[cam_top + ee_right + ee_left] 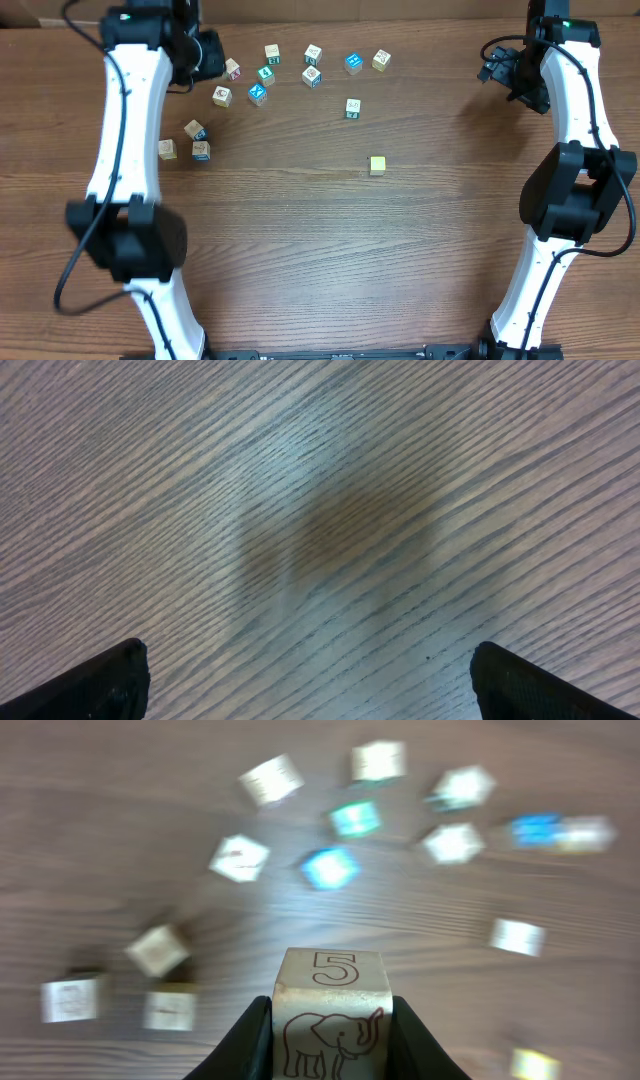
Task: Form a tower
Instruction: 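Lift the 5 block and carry it right toward the yellow S block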
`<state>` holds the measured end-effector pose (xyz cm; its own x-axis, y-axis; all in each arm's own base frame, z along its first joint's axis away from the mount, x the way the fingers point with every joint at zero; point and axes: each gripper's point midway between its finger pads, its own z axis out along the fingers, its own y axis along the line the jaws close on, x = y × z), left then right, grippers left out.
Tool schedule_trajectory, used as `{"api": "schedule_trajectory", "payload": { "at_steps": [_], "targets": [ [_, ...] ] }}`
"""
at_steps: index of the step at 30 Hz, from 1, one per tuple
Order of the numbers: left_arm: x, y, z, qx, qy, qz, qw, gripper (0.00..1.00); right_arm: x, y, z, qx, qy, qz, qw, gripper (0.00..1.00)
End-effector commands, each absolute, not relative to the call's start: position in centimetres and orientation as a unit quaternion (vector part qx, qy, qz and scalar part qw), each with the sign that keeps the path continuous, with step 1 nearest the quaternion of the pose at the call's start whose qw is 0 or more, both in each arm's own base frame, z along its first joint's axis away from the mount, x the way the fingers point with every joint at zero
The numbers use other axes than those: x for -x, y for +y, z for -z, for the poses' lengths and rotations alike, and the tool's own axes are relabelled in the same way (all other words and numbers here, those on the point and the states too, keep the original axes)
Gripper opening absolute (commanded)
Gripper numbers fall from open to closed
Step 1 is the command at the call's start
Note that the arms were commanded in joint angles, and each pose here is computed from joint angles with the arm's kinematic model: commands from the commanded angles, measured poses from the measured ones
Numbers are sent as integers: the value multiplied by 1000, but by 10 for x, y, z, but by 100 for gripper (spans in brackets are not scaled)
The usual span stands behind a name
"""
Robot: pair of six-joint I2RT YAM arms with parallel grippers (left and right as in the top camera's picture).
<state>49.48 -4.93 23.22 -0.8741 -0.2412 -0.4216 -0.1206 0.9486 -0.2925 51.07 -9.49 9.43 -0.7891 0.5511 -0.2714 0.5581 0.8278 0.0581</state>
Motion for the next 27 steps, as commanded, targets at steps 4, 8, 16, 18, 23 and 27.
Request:
{"api": "schedule_trajectory", "payload": {
  "at_steps": [4, 8, 16, 18, 23, 27],
  "targets": [
    [-468, -109, -276, 46, 936, 270, 220, 7, -514, -97, -108, -295, 942, 13, 157, 100],
    [-453, -124, -269, 38, 943, 274, 186, 6, -514, -97, -108, -295, 942, 13, 157, 100],
    [-430, -170, -257, 28, 960, 231, 158, 4, -514, -97, -108, -295, 942, 13, 157, 100],
    [-424, -188, -256, 17, 962, 224, 155, 4, -514, -97, -108, -295, 942, 13, 157, 100],
    [-411, -219, -253, 9, 967, 198, 159, 4, -514, -97, -108, -295, 942, 13, 157, 100],
    [-396, -246, -252, -8, 968, 196, 156, 5, -514, -97, -108, -295, 942, 13, 157, 100]
  ]
}}
